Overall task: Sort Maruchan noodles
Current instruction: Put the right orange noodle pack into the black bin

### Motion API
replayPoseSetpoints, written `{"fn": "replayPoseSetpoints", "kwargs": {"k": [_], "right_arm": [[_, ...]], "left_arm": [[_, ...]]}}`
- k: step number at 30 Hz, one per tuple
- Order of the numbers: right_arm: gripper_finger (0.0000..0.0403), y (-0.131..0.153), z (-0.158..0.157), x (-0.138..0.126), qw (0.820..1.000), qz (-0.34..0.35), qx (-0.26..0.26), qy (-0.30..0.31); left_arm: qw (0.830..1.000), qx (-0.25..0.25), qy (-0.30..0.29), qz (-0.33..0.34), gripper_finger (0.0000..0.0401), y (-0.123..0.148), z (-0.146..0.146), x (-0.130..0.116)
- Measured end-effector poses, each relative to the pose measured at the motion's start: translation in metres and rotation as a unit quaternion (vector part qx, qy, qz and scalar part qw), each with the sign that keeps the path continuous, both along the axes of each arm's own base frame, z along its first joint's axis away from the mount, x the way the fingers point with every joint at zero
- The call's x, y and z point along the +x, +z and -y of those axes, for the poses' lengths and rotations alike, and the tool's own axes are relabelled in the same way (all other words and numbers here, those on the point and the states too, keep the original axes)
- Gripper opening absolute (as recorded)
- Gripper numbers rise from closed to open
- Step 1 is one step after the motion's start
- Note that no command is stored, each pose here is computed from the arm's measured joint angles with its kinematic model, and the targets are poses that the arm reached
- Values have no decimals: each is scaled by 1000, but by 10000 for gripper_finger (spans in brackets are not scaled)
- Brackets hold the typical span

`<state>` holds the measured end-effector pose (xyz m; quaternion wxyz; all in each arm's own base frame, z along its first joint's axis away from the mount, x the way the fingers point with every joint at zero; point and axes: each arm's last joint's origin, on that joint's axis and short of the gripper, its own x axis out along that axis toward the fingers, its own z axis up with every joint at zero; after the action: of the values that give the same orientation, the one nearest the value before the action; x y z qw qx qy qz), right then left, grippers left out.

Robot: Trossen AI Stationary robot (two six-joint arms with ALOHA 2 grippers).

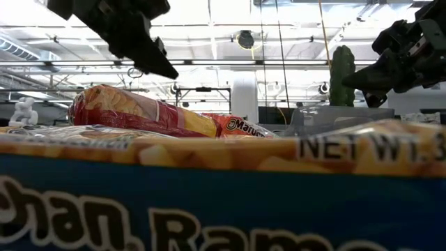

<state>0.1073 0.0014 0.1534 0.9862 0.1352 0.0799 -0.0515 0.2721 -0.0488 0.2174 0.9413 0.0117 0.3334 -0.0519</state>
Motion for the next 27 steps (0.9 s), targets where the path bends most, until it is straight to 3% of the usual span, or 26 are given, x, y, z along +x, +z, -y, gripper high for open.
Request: {"fn": "replayPoseSetpoints", "kwargs": {"k": [4,14,27], "right_arm": [[0,-1,0,1,1000,-7,7,-1],[0,-3,0,3,1000,-18,8,-2],[0,-6,-1,4,999,-34,26,3]], "left_arm": [[1000,15,3,-8,144,-13,-2,9],[999,39,32,-19,233,-34,-14,24],[997,69,6,-24,237,-59,-22,39]]}}
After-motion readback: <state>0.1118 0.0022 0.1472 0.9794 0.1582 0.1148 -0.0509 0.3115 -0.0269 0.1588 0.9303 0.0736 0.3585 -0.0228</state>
